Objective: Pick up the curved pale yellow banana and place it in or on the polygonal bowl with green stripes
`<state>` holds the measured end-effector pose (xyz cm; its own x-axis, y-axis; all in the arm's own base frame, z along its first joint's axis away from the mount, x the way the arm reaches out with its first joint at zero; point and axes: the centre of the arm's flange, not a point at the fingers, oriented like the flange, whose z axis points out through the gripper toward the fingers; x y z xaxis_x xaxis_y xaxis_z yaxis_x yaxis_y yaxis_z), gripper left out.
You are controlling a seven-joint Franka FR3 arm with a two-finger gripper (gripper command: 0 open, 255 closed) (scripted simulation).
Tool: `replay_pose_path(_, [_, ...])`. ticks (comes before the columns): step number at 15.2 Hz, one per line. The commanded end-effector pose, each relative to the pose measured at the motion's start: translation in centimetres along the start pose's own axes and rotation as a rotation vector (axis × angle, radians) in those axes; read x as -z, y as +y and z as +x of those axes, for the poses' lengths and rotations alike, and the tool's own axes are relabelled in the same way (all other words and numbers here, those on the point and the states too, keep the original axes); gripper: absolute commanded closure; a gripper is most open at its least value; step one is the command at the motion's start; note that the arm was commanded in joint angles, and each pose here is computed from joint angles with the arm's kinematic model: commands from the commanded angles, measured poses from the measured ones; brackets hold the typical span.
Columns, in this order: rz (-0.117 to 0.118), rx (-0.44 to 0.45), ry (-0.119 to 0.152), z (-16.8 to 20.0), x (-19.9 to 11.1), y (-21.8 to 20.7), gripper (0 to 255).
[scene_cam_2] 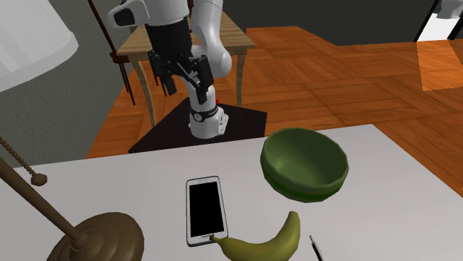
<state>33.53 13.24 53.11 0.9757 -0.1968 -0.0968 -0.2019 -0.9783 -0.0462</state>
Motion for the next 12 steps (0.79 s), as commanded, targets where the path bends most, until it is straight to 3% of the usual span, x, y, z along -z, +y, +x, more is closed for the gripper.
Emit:
replay_pose_path(1, [-0.005,-0.02,0.008,0.6,-0.6,-2.7,0])
replay_pose_path(12, [-0.039,-0.12,0.05,5.3,-4.5,-16.2,0])
